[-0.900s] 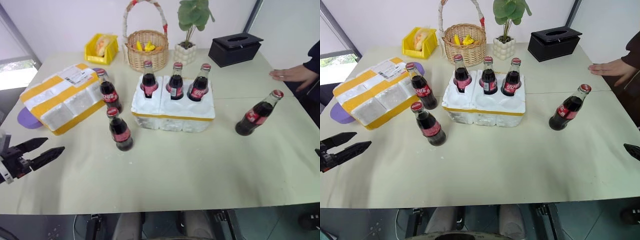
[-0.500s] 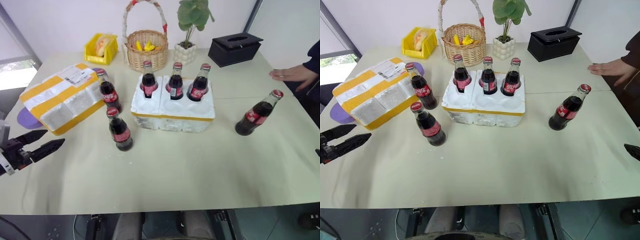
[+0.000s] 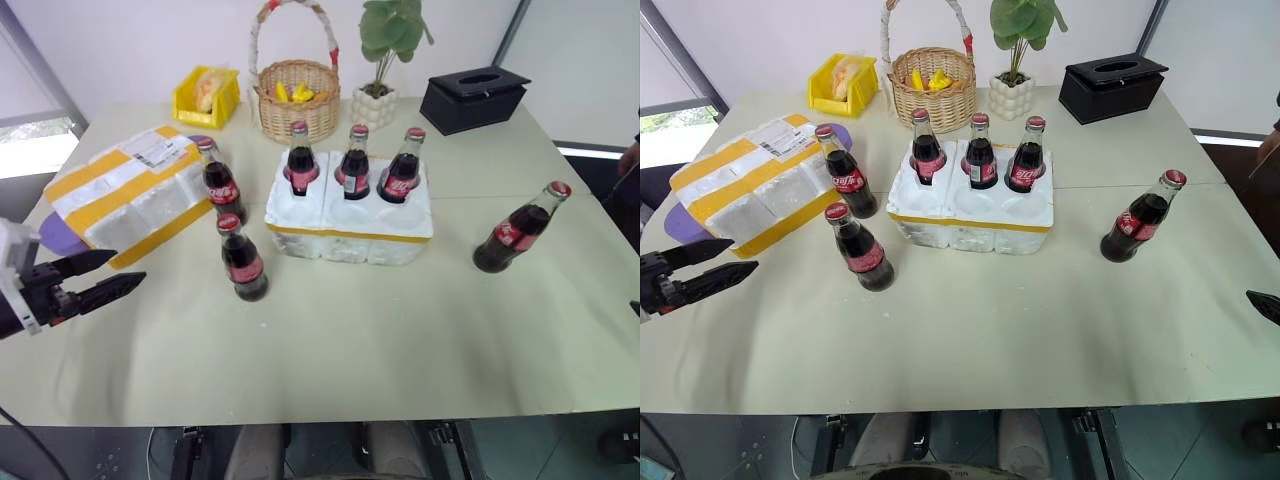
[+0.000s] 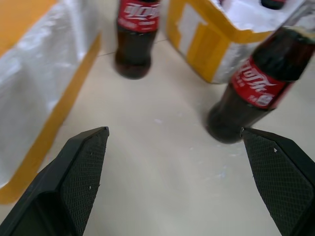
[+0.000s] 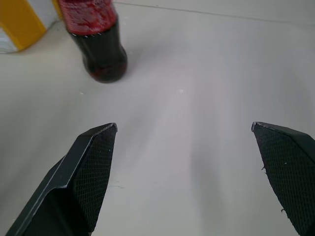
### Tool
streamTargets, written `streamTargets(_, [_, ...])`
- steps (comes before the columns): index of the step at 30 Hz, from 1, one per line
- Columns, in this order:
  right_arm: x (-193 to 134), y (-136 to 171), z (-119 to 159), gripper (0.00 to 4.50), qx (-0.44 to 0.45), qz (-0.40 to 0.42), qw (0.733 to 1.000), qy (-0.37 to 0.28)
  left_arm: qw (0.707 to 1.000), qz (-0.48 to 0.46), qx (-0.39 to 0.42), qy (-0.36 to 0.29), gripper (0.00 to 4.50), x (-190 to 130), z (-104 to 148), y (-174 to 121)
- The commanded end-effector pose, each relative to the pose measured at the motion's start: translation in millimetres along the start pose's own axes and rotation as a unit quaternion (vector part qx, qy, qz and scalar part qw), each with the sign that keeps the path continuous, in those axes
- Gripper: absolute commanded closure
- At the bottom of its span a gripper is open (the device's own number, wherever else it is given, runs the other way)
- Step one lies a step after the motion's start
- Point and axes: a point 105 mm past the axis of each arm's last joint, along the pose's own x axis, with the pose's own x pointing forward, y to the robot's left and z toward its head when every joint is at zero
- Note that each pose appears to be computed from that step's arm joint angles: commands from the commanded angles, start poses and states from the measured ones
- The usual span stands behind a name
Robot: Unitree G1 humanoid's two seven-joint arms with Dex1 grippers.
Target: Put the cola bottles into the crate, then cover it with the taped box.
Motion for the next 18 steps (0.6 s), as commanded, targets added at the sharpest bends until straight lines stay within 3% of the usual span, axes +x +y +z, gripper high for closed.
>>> streamTargets(1, [-9, 19, 23, 0.00, -0.025, 0.035, 0.999, -0.016, 0.998, -0.060, 0.025, 0.010, 0.02, 11, 10, -15])
streamTargets(9, [0, 120, 59, 0.00, -0.065, 0.194, 0.979, -0.024, 0.985, -0.158, 0.056, 0.036, 0.02, 40, 10, -34])
streamTargets(18, [28, 178, 81, 0.00, -0.064, 0.269, 0.959, -0.062, 0.973, -0.218, 0.070, 0.032, 0.02, 68, 10, -43])
